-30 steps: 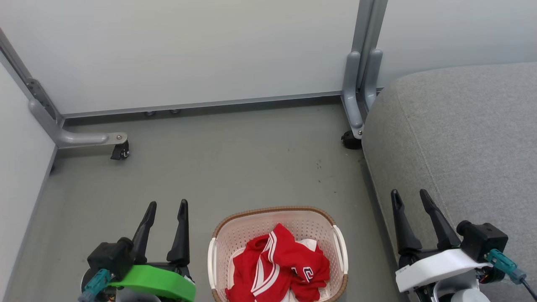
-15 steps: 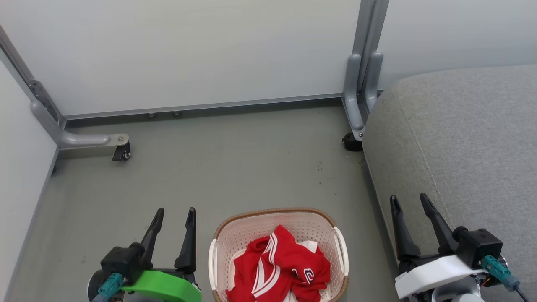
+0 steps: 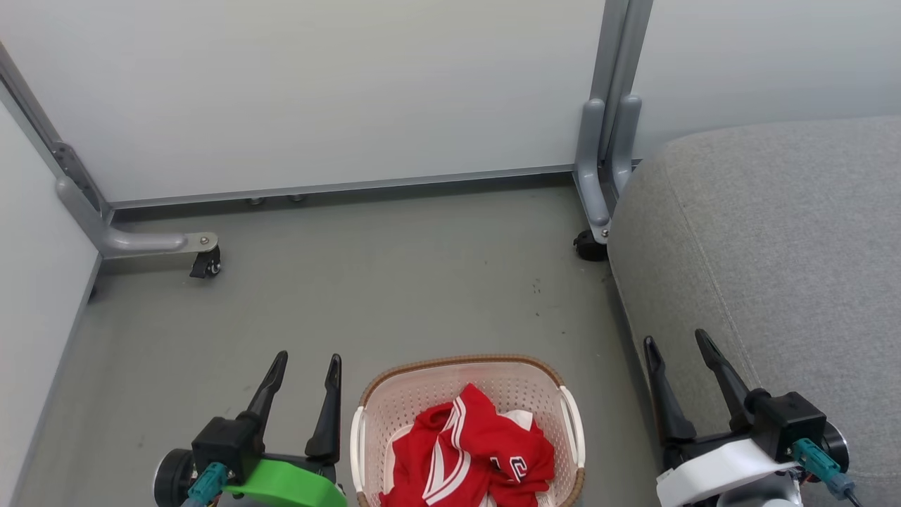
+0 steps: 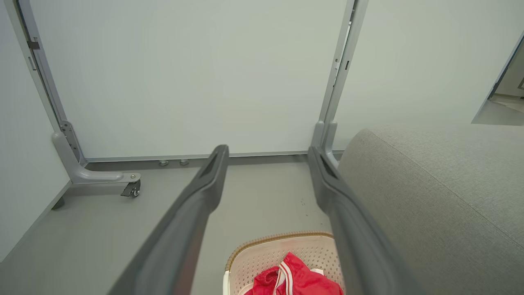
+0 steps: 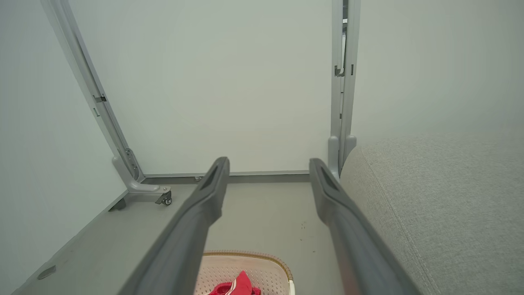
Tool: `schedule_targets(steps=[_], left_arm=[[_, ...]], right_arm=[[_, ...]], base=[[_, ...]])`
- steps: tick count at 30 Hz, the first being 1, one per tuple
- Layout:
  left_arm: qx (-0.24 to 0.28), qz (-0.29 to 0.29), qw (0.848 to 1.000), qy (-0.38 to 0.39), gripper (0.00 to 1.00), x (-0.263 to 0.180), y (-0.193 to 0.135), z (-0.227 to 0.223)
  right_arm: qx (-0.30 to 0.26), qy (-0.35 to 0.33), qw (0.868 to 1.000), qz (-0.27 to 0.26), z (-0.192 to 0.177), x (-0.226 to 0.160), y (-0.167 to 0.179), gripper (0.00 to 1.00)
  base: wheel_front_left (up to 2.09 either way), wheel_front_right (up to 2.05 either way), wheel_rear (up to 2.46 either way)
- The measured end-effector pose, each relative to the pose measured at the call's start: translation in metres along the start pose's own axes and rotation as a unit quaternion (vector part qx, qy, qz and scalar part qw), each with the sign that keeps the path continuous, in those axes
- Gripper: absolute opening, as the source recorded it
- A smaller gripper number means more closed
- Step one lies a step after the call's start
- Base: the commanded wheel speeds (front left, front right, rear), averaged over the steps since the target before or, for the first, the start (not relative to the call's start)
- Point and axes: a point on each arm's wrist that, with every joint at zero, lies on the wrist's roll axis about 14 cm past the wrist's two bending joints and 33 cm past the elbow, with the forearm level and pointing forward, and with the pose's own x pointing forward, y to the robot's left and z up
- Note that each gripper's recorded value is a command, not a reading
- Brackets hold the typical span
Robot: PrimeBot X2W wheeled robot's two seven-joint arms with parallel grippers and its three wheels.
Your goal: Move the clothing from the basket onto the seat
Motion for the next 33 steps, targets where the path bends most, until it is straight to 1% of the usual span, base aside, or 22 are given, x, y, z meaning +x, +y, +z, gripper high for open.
schedule_targets(steps=[7, 13, 26, 33], left_arm=[[0.017, -0.009, 1.000, -0.009, 1.00, 0.000, -0.004, 0.004], [0.006, -0.005, 1.000, -0.010, 1.00, -0.001, -0.003, 0.005], [0.006, -0.009, 1.000, -0.007, 1.00, -0.001, -0.005, 0.003], [0.003, -0.011, 1.000, 0.010, 1.00, -0.002, -0.007, -0.009]], right_arm=[[-0.019, -0.005, 1.000, 0.008, 0.002, -0.002, 0.004, 1.00], [-0.020, -0.004, 1.000, 0.009, 0.001, -0.003, 0.005, 1.00], [-0.023, -0.004, 1.000, 0.008, 0.001, -0.005, 0.004, 1.00], [-0.022, 0.006, 1.000, 0.008, -0.005, -0.004, 0.004, 1.00]], base=[[0.00, 0.00, 0.00], [0.00, 0.00, 0.00], [0.00, 0.00, 0.00], [0.00, 0.00, 0.00]])
